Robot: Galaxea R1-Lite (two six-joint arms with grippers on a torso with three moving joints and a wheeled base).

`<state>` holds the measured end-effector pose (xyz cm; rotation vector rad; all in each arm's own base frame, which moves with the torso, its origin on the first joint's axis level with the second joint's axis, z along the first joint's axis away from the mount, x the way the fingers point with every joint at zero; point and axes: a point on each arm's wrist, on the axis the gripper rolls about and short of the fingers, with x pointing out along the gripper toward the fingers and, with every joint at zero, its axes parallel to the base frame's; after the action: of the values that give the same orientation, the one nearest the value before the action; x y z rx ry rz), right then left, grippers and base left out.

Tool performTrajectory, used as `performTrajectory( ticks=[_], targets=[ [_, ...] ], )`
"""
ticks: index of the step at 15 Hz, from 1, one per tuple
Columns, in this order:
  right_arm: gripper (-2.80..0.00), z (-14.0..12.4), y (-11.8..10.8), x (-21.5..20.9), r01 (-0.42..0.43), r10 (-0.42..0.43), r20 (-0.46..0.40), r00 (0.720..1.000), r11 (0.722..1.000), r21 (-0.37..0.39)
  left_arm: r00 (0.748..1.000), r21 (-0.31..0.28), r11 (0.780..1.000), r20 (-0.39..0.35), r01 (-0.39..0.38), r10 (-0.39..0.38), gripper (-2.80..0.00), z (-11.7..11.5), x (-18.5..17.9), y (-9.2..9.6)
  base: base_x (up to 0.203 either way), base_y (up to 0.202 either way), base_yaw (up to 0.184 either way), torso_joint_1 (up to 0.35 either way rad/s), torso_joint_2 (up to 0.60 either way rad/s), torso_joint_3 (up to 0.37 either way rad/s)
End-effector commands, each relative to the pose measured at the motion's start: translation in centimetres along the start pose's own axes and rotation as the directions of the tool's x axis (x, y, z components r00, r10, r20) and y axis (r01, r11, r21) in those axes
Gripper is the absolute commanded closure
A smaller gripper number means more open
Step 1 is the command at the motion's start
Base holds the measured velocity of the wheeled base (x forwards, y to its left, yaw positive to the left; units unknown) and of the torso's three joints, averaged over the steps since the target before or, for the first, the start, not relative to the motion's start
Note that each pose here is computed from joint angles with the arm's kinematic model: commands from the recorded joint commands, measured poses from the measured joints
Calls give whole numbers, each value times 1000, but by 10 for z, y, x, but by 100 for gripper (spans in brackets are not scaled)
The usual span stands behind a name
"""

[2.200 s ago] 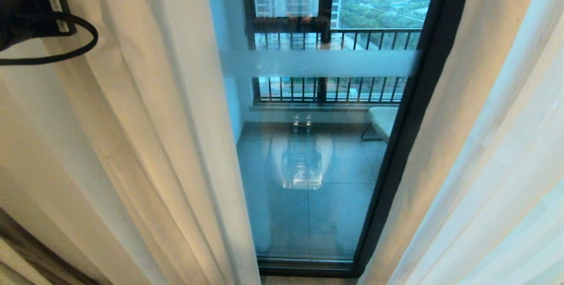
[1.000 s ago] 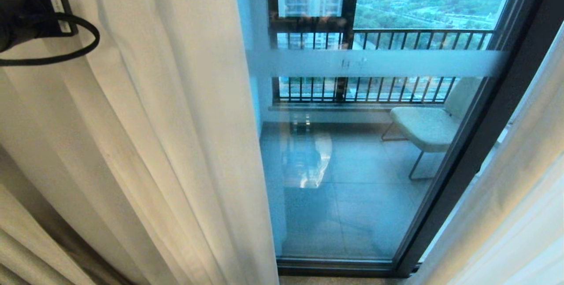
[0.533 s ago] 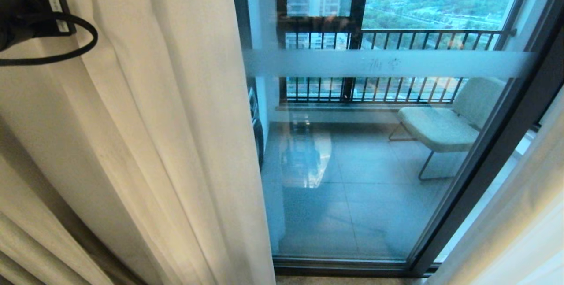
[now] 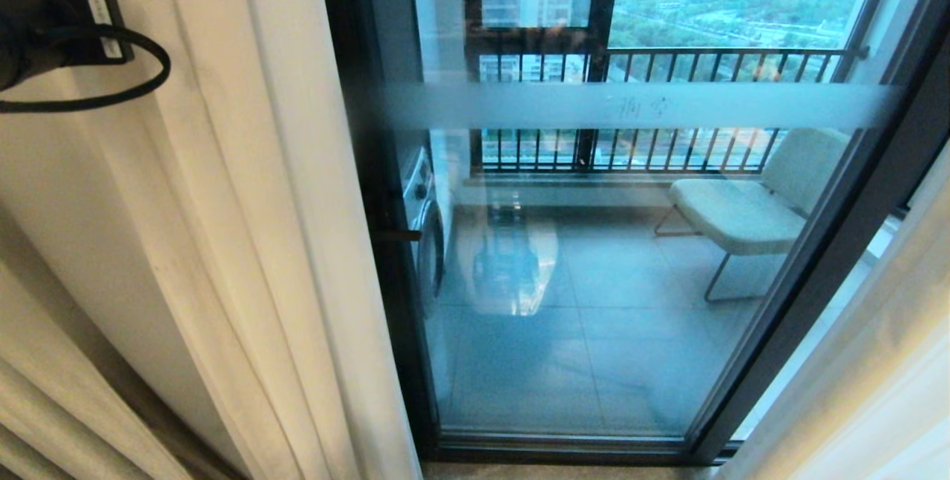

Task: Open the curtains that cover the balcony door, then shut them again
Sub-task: Pull the inner curtains open on both sides

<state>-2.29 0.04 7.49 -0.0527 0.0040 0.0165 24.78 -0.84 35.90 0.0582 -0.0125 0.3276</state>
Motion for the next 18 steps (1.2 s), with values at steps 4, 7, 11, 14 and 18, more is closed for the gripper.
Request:
performTrajectory(
  ticks=[4,7,11,14,18],
  targets=[
    [0,0,0,0,-1,1,0,1000,1000,-1,1000,1,1000,6,-9,9,0,1,0,1,0,0,0,0,0,0],
    [0,0,0,0,-1,1,-2,1000,1000,-1,998,0,999,6,-55,55,0,1,3,12,0,0,0,0,0,0],
    [0,0,0,0,-1,1,-2,1000,1000,-1,985,-6,985,4,-173,173,0,0,12,42,0,0,0,0,0,0],
    [0,0,0,0,-1,1,-2,1000,1000,-1,969,-15,969,-2,-248,248,0,-2,18,76,0,0,0,0,0,0],
    [0,0,0,0,-1,1,-2,1000,1000,-1,946,-22,946,-31,-323,323,0,-13,28,137,0,0,0,0,0,0]
  ],
)
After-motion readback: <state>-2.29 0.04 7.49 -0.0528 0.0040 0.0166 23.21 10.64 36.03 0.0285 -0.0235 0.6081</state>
